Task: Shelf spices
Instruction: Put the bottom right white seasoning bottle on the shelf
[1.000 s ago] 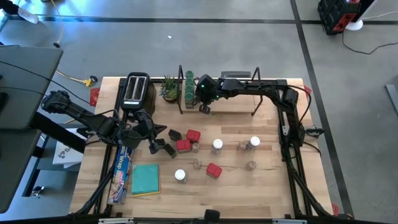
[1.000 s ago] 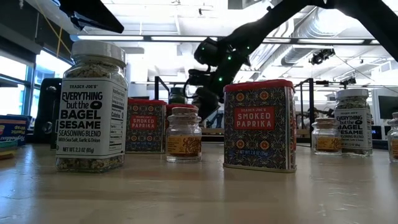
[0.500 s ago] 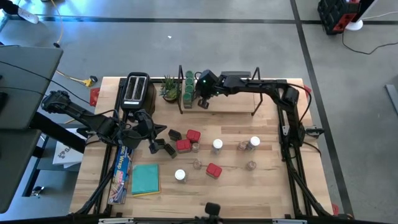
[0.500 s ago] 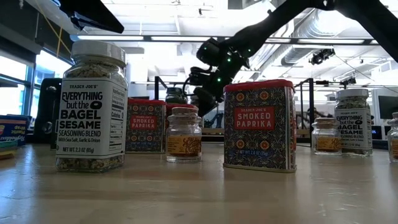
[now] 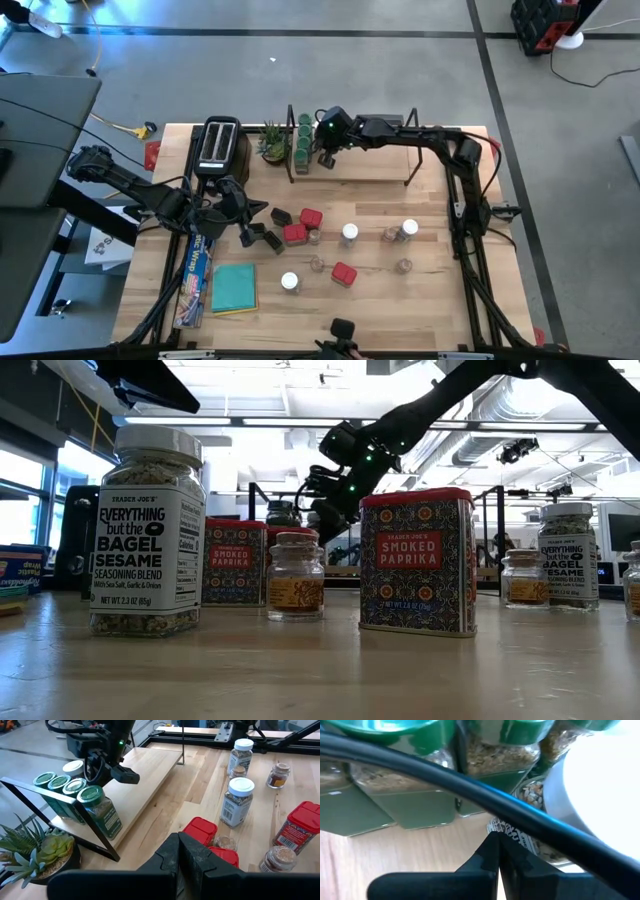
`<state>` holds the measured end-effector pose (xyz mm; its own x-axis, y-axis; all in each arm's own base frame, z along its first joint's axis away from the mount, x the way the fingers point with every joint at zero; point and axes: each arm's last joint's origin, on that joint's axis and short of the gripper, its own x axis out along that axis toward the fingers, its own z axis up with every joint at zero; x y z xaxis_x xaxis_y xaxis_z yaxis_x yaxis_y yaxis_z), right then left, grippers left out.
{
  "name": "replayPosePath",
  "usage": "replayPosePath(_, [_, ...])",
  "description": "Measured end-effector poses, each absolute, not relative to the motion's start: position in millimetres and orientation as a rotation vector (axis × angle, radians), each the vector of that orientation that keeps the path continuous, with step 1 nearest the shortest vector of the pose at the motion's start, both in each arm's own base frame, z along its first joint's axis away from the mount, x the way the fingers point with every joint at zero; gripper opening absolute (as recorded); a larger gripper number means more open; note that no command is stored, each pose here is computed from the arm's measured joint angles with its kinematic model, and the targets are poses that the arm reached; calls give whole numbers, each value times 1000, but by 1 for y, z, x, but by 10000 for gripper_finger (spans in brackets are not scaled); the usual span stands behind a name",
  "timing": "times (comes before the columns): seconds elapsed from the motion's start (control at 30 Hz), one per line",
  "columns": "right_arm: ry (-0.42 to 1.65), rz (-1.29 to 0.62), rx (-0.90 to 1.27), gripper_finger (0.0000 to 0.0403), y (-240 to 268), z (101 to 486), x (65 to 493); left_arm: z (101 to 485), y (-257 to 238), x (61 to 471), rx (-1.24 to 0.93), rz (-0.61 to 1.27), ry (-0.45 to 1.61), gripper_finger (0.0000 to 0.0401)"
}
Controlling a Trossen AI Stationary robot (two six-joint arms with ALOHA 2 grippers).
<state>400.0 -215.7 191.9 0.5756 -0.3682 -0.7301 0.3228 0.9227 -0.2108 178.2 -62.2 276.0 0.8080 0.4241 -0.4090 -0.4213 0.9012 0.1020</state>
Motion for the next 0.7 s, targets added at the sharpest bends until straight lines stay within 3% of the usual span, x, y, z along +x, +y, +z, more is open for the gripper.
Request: replayPosePath(0.7, [865, -383, -143, 0, -222, 195, 398, 276, -62, 179, 4, 453, 435, 3])
